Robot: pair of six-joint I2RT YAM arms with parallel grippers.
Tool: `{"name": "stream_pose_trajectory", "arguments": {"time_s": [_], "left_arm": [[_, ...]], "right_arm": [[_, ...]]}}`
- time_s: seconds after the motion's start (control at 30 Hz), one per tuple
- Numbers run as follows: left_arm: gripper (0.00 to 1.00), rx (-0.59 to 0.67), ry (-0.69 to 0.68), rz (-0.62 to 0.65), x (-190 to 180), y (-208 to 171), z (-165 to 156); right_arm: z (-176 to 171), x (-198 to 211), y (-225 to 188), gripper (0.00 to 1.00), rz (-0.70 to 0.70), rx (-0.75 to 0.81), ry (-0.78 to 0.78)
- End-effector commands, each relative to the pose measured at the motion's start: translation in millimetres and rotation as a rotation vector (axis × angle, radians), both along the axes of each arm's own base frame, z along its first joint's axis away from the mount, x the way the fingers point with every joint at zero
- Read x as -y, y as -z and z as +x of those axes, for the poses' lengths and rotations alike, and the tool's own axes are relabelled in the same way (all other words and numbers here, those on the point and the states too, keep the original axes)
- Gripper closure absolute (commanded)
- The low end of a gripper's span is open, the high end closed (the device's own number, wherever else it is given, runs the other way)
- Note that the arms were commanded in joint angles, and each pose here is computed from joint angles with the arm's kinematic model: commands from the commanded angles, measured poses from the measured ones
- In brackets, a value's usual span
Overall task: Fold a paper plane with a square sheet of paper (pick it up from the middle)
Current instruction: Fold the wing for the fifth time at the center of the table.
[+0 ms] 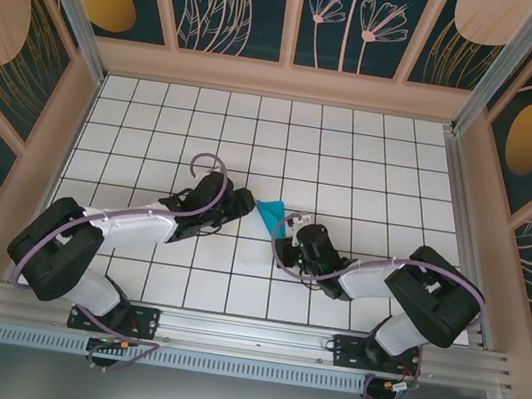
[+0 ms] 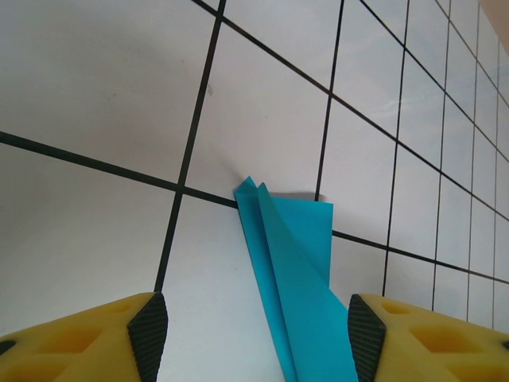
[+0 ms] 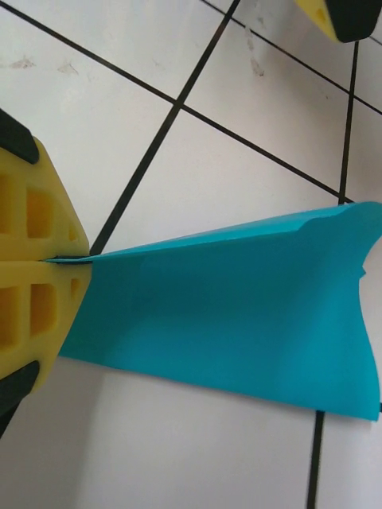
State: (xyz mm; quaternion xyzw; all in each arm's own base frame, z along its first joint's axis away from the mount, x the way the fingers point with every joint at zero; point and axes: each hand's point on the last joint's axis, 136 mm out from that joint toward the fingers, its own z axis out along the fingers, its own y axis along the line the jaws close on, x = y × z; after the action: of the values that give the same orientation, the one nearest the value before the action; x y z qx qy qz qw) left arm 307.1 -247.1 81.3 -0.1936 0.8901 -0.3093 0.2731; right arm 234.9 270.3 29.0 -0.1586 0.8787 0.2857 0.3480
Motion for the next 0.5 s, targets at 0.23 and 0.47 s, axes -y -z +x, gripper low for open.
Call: {"name": "stream_pose_trajectory", "arguments": {"time_s": [0.23, 0.47], "left_arm": [[0.39, -0.005, 0.031, -0.025, 9.6, 1.2, 3.6], [0.41, 0.001, 0.065, -0.054, 18.1, 1.3, 3.2]], "right_arm": [[-2.9, -1.1, -11.2, 0.98, 0.237, -0.174, -0.037], [-2.1, -0.1, -2.6, 0.98, 0.308, -0.302, -0.043]]}}
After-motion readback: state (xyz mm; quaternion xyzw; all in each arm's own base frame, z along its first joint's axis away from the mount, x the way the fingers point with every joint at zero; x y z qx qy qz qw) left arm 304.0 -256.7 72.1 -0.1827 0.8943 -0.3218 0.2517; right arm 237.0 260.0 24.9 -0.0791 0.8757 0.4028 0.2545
